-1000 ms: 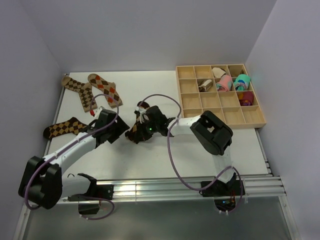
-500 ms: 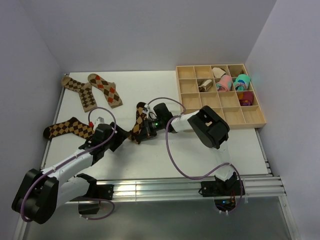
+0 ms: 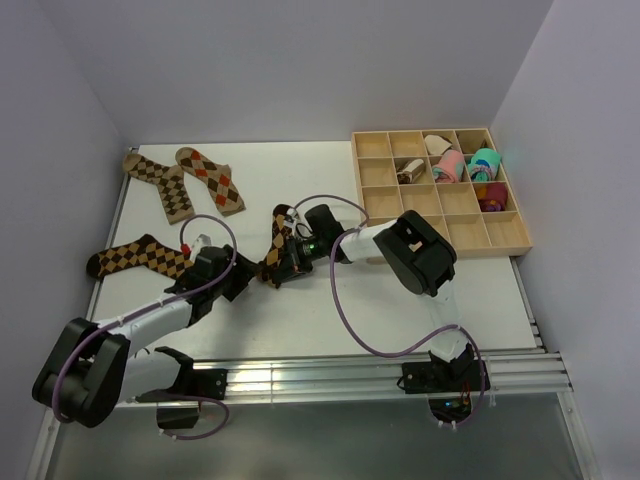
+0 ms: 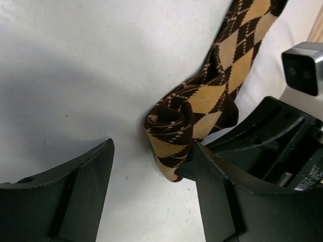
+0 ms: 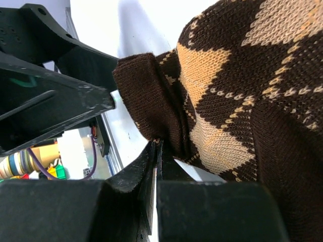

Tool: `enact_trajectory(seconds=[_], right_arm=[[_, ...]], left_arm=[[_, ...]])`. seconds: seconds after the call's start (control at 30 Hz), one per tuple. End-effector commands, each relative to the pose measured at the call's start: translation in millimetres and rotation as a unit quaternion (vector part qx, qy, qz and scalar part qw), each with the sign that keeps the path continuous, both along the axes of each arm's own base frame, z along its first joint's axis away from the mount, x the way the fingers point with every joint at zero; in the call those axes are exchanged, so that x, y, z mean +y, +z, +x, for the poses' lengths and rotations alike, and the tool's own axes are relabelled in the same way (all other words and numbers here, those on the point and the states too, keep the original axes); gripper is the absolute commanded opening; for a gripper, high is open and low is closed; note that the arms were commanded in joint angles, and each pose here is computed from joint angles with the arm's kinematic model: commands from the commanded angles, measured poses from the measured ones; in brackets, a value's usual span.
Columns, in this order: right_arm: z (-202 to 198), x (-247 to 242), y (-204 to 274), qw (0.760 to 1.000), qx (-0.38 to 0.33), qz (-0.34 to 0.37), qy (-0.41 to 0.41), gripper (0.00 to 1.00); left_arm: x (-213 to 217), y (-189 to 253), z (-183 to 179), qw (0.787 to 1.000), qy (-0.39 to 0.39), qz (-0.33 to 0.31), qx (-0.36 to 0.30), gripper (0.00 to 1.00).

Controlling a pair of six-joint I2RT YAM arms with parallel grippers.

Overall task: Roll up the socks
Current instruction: Roll the sock at the center of the board.

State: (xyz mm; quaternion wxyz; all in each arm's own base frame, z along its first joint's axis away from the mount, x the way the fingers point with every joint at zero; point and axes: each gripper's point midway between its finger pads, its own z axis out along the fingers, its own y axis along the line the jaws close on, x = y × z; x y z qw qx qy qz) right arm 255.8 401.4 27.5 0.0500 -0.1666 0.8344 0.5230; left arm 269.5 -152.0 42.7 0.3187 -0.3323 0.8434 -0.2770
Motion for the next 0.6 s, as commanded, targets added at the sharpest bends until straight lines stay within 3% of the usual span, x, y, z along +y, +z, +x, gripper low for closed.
enact_trajectory(seconds=[0.0, 0.57], right_arm=[[3, -4, -15, 1.000, 0.002, -0.029, -0.005, 0.00], [6, -1, -11, 1.000, 0.005, -0.025, -0.010, 0.00]], left_arm=[[-4, 10, 12, 1.000, 0.009, -0.011, -0.021, 0.68], [-1, -23, 8, 0.999, 0.020, 0.017, 0.040, 0.53]])
